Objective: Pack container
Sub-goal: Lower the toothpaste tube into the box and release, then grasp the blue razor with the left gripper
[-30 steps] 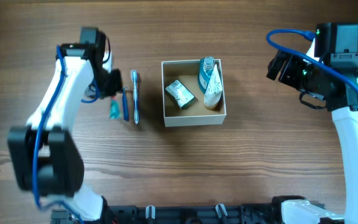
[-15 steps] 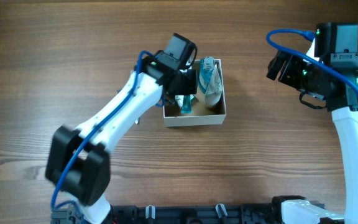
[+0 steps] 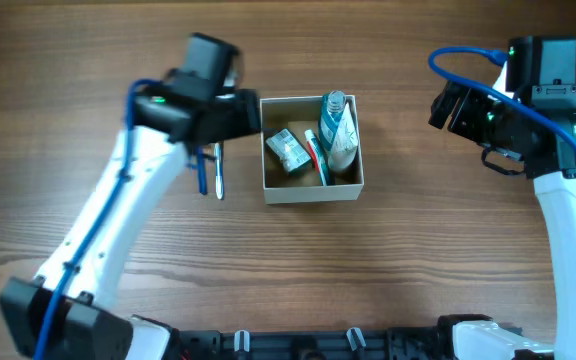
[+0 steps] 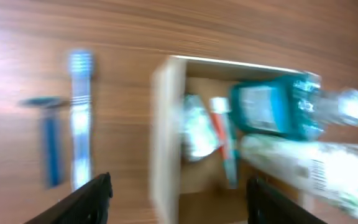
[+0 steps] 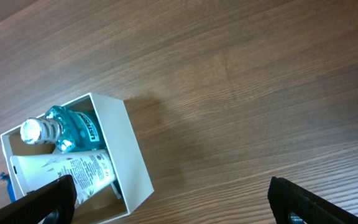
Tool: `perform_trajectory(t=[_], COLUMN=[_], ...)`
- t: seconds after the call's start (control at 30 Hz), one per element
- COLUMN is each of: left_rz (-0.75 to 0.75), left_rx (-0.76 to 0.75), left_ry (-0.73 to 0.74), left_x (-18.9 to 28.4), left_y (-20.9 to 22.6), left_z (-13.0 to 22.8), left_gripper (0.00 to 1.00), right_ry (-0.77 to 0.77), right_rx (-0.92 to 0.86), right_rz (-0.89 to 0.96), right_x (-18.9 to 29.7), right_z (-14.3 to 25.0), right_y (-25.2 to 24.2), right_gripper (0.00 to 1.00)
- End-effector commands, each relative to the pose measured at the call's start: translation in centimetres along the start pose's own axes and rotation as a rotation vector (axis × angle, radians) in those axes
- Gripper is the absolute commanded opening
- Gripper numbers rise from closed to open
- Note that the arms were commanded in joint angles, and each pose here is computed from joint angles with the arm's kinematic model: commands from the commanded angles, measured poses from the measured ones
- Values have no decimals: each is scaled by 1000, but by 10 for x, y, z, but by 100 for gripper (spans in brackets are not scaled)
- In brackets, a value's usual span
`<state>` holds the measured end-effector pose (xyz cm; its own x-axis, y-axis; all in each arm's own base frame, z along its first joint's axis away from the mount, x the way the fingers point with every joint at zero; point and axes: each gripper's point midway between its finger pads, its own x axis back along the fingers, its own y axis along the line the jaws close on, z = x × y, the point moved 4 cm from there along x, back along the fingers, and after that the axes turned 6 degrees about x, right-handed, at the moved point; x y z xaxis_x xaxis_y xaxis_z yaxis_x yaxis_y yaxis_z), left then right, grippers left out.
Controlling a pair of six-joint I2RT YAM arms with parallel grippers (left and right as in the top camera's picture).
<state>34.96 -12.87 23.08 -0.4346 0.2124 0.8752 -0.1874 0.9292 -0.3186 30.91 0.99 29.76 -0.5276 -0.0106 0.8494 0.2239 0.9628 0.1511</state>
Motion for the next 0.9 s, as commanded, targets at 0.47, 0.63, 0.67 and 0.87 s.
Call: perform_trajectory(t=[0.47,0.63,0.67,0.87], left_rz=[-367,-374,-373,-371], left_rx=[134,135,135,137], left_ry=[354,370,368,377], left_x=[-146,-167,-167,-165], left_y=[141,146,146,145], left_z=[35,39,38,40], left_gripper=[57,50,39,12], right_ry=[-10,-10,-10,-10], right_rx=[-20,-20,-21,-21], right_rz=[14,14,14,14], right_x=[-1,-1,-1,-1], right_z=[-2,-2,-2,-2], right_y=[-2,-2,-2,-2], right_gripper=[100,100,100,100])
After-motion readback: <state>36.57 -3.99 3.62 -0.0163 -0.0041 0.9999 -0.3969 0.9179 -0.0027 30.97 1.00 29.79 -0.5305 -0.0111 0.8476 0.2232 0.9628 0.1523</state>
